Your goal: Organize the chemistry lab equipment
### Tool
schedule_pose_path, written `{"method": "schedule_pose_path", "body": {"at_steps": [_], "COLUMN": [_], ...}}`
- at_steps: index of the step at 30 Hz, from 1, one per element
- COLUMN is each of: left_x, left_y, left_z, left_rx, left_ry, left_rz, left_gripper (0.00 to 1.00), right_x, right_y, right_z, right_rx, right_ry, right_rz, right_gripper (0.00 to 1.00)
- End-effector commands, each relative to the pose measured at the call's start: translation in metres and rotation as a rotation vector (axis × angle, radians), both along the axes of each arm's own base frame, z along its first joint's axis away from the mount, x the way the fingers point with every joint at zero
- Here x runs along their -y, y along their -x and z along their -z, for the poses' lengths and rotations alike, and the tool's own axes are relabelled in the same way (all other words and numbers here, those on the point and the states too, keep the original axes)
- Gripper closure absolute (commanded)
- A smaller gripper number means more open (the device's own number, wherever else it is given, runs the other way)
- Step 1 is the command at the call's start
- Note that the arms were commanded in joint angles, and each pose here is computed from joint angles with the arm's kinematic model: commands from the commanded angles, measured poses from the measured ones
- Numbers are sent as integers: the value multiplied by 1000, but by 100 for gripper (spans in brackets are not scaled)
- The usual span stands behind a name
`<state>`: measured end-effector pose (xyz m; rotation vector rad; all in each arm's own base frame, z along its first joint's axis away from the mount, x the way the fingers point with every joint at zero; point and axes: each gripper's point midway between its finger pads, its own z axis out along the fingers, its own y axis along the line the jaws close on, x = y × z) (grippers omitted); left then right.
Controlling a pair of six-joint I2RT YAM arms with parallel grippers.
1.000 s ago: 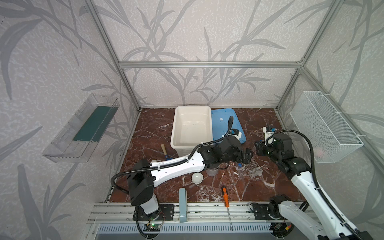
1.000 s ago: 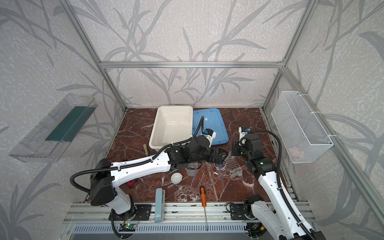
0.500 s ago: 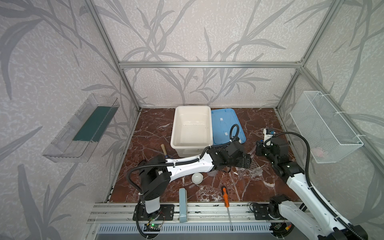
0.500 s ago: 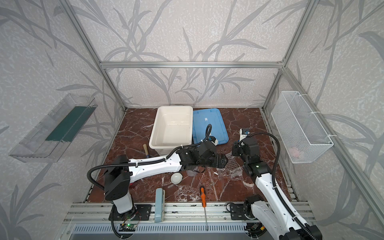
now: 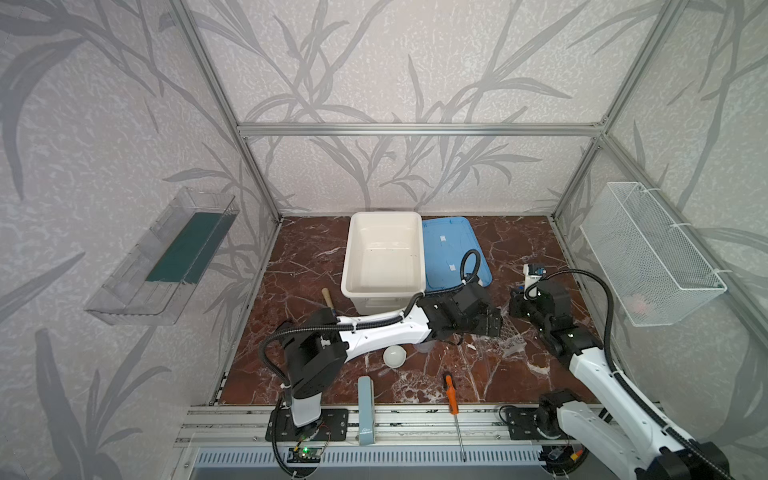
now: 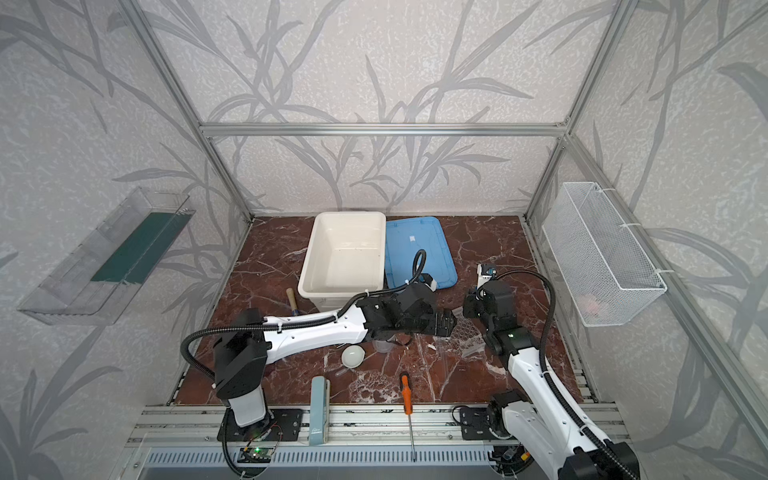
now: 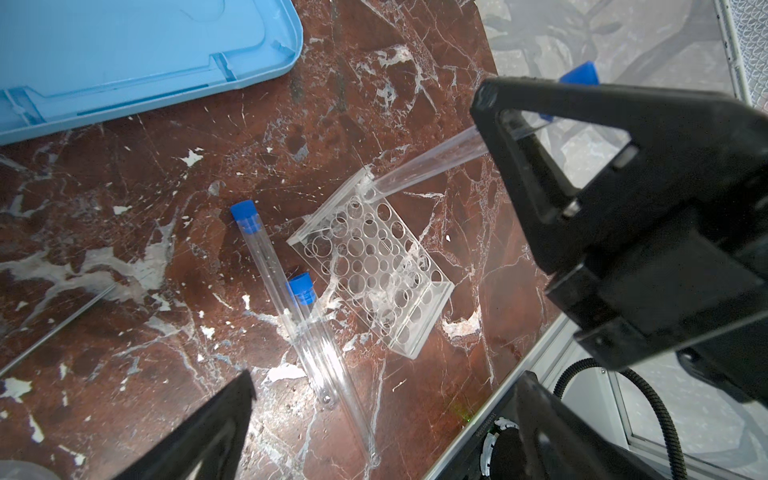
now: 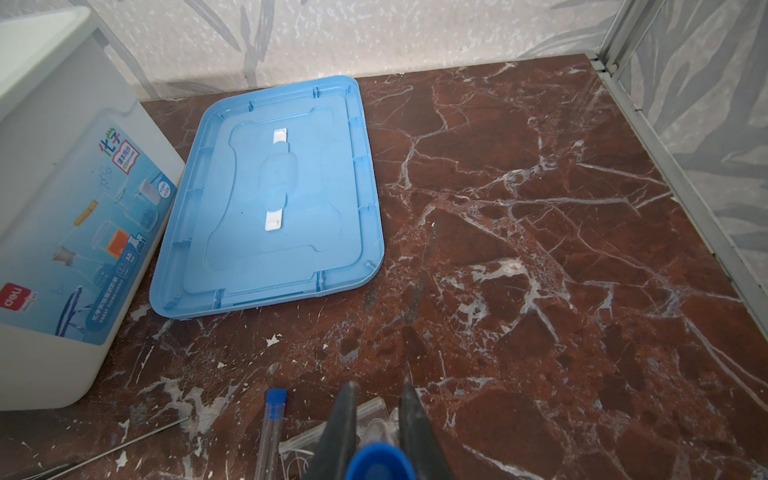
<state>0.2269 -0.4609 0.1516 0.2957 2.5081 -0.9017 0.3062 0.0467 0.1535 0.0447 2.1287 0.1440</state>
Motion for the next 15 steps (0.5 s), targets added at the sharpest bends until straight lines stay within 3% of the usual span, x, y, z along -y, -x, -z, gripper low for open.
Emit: {"method": "schedule_pose_path", "body": {"at_steps": [1, 15], "left_x": [3, -2], "left_y": [-1, -6], "left_z": [0, 12], "left_rx": [-3, 17], "left_ry": [-7, -53], "left_rz": [-14, -23], "left_gripper": [1, 1], "right_x": [1, -8], "right_y": [-6, -8], "right_z": [-2, 8], "right_rx": [33, 72], "right_ry": [6, 47], "right_rz": [7, -74], "right_gripper": [82, 78]}}
